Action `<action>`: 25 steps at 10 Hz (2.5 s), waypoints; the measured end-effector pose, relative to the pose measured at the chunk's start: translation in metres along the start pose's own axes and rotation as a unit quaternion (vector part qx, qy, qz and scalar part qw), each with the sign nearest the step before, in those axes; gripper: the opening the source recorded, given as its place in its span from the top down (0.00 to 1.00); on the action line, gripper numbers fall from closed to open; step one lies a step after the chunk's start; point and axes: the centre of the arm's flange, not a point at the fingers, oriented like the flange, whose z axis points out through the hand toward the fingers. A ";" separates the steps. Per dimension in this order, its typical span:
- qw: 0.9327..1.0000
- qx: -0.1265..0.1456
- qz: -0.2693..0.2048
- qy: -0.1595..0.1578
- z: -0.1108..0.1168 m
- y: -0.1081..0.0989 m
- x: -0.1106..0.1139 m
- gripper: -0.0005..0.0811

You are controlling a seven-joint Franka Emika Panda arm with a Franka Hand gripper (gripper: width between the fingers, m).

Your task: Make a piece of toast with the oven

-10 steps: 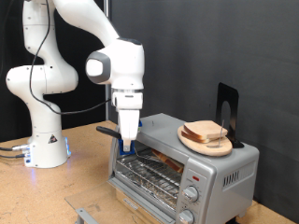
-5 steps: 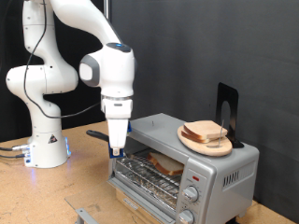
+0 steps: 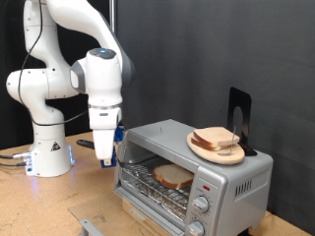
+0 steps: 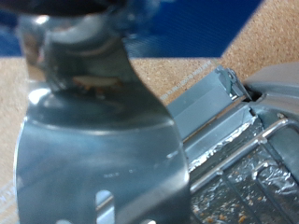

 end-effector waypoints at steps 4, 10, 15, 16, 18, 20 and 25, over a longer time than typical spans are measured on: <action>0.999 0.011 0.027 0.012 -0.002 0.009 -0.007 0.50; 0.993 0.063 0.044 0.084 -0.044 0.053 -0.040 0.50; 0.988 0.080 0.058 0.116 -0.078 0.067 -0.054 0.50; 0.988 0.084 0.055 0.119 -0.078 0.066 -0.054 0.50; 0.983 0.114 0.034 0.140 -0.085 0.053 -0.047 0.50; 0.976 0.169 -0.003 0.141 -0.102 0.025 -0.037 0.50; 0.975 0.162 -0.024 0.153 -0.120 -0.055 -0.013 0.50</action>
